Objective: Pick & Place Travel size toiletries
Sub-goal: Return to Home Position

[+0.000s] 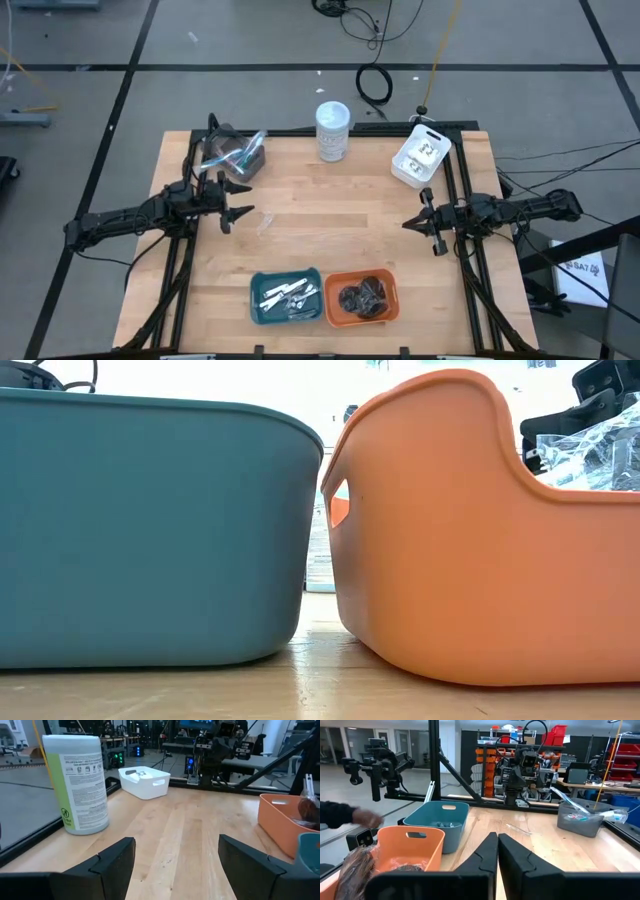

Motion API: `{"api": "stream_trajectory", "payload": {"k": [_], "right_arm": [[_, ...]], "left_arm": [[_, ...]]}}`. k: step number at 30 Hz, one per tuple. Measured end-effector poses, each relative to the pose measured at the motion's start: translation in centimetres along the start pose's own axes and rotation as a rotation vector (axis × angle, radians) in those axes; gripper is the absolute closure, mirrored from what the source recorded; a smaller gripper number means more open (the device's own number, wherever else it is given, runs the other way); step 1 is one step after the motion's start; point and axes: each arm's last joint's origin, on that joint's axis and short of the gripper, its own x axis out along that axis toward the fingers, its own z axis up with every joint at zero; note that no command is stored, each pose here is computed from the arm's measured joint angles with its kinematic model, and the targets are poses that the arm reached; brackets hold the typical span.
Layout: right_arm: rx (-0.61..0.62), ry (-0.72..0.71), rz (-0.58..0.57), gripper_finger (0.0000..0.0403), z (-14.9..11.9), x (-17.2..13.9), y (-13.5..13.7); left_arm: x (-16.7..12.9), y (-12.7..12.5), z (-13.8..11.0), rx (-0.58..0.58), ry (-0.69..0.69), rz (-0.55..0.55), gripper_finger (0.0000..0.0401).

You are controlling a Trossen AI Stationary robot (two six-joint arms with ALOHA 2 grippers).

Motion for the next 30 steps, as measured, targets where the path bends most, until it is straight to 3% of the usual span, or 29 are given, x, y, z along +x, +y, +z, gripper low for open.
{"api": "stream_trajectory", "payload": {"k": [30], "right_arm": [[0.000, 0.000, 0.000, 0.0399, 0.00, 0.00, 0.00]], "left_arm": [[0.00, 0.00, -0.01, -0.008, 0.001, 0.000, 0.0127]]}}
